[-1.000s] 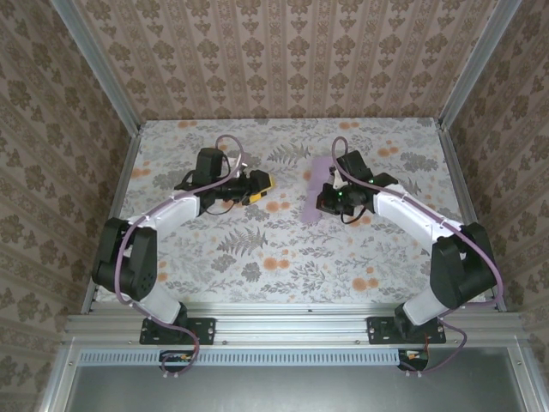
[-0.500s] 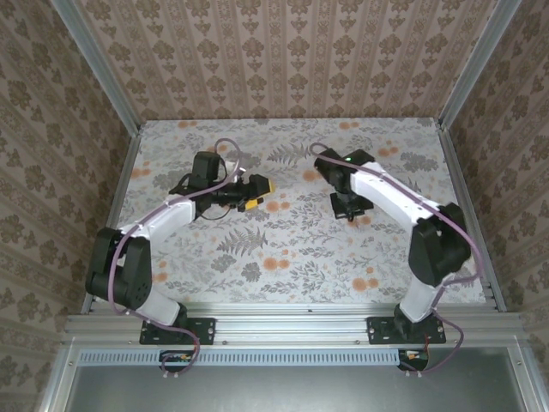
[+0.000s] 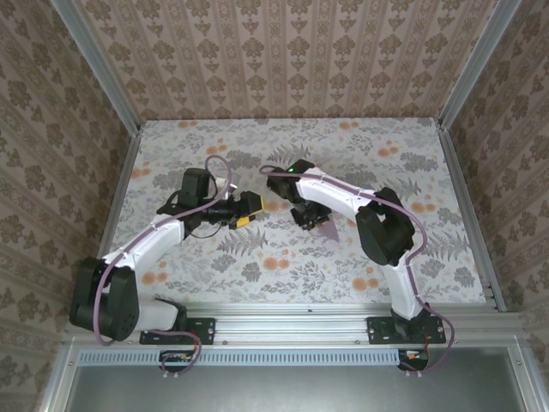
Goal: Fold a paper plane with a square sheet of paper (pick it up from the middle)
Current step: Turn over the paper at the center of the table, then third fold the triangle at the center of the table.
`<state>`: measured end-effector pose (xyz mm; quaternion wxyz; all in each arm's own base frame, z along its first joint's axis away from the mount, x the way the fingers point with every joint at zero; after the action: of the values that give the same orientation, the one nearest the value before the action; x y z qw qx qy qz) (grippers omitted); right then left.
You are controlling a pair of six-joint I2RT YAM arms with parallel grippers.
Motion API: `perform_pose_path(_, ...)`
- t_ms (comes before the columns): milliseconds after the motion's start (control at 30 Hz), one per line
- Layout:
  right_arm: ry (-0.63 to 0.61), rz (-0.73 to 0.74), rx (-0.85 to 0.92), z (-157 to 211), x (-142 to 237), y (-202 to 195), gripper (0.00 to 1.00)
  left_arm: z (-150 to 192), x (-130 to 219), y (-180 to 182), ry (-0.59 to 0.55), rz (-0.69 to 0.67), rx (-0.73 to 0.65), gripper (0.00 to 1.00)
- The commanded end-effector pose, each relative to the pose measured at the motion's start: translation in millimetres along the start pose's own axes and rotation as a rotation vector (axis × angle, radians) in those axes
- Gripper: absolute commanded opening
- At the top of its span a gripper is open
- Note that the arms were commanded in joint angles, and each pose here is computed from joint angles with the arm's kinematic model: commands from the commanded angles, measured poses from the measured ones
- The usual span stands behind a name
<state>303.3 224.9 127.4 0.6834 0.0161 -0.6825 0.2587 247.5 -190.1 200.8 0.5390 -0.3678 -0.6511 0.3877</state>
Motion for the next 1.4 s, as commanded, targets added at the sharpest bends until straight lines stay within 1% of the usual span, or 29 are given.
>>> perform_pose_path(0,-0.007,-0.110,0.007,-6.7,0.3,26.0,0.27,9.5,5.9,2.2,0.011,-0.002,-0.001,0.86)
perform_pose_path(67,-0.030,-0.175,0.003,-10.8,1.6,34.3,0.32,13.3,8.2,2.6,0.016,-0.009,0.002,0.86)
perform_pose_path(200,-0.091,-0.288,-0.014,-14.7,8.2,42.1,0.36,18.6,11.1,3.7,0.017,-0.020,0.004,0.86)
perform_pose_path(300,-0.155,-0.430,-0.053,-14.6,16.4,42.4,0.39,19.0,10.7,6.4,0.014,-0.027,0.010,0.85)
perform_pose_path(367,-0.202,-0.502,-0.088,-11.2,22.4,33.5,0.40,17.5,8.9,7.5,0.012,-0.030,0.012,0.85)
perform_pose_path(500,-0.232,-0.555,-0.167,7.1,16.5,4.3,0.42,11.2,-1.9,4.0,0.023,-0.044,-0.013,0.83)
perform_pose_path(600,-0.248,-0.607,-0.243,23.6,5.7,-17.2,0.44,6.4,-19.9,-1.0,0.057,-0.076,-0.051,0.81)
perform_pose_path(667,-0.268,-0.646,-0.292,33.1,-0.1,-29.6,0.46,5.5,-37.0,-3.8,0.091,-0.115,-0.086,0.77)
perform_pose_path(833,-0.300,-0.691,-0.378,49.4,-13.9,-54.0,0.52,-4.9,-73.6,-5.5,0.123,-0.214,-0.163,0.67)
perform_pose_path(900,-0.310,-0.710,-0.412,54.0,-19.7,-61.7,0.53,-6.9,-88.4,-4.1,0.141,-0.255,-0.190,0.65)
perform_pose_path(1033,-0.309,-0.740,-0.466,63.0,-31.9,-70.9,0.54,-11.0,-120.5,3.8,0.188,-0.305,-0.227,0.53)
perform_pose_path(1133,-0.321,-0.781,-0.497,65.7,-38.0,-73.5,0.55,-11.5,-141.0,12.6,0.223,-0.349,-0.249,0.47)
perform_pose_path(1267,-0.312,-0.815,-0.522,69.6,-45.6,-74.0,0.55,-12.0,-162.5,24.0,0.263,-0.394,-0.271,0.41)
perform_pose_path(1367,-0.302,-0.821,-0.528,71.8,-50.2,-73.3,0.56,-8.6,-173.3,32.0,0.294,-0.434,-0.293,0.39)
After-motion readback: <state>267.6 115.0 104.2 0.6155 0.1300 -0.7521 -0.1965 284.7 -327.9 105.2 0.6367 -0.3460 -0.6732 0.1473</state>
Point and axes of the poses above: each hand's point on the last joint's axis, 136 mm out from that joint toward the fingers, its own x axis back along the fingers, its own y axis along the line the jaws close on, z = x × y, the point moved 6 cm from there along x, back along the fingers, and after that the axes turned 6 degrees about x, right-handed, at the moved point
